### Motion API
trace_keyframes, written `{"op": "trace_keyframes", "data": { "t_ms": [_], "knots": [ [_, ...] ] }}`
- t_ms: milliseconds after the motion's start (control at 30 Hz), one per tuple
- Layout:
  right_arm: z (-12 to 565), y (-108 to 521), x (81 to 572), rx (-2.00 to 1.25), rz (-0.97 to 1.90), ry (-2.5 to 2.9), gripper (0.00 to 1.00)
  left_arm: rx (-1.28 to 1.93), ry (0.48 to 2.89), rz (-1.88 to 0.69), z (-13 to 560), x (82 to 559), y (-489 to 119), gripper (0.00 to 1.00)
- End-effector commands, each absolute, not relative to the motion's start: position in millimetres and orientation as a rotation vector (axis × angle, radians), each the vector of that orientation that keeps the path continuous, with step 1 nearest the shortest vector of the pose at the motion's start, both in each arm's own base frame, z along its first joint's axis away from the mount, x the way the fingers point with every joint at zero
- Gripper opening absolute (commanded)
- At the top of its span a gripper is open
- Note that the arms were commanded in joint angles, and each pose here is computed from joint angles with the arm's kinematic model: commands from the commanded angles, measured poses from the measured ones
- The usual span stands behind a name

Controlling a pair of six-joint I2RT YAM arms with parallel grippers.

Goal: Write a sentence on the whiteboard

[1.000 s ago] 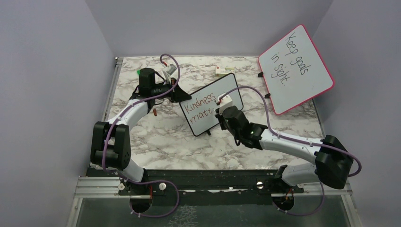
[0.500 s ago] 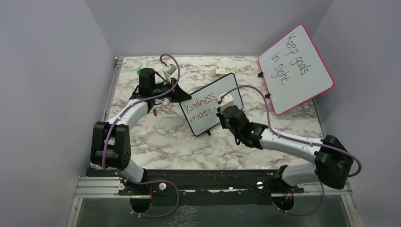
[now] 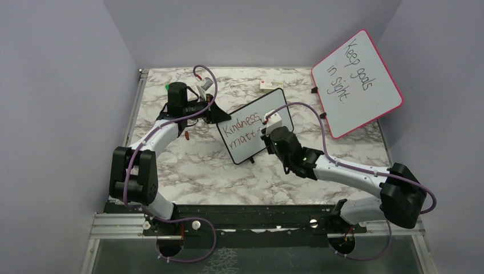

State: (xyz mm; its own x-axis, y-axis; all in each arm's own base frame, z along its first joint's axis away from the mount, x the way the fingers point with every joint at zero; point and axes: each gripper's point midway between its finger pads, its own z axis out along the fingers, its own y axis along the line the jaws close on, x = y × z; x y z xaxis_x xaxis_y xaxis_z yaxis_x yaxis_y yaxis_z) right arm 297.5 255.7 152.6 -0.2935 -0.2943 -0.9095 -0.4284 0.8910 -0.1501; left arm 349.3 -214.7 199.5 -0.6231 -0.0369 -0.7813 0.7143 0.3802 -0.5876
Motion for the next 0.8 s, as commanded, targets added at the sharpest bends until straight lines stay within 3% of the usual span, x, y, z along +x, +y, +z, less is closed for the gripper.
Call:
{"op": "trace_keyframes", "data": {
  "t_ms": [0,767],
  "knots": [
    [171.4,267.7,302.7,-0.530,0.208,1.854,0.01,0.558,1.973,-1.307,188.4,343.6,-212.7,0.00],
    [153.6,272.4,287.4,-0.626,0.257,1.913,0.01,0.557,1.972,-1.303,188.8,344.0,-212.4,0.00]
  ]
}}
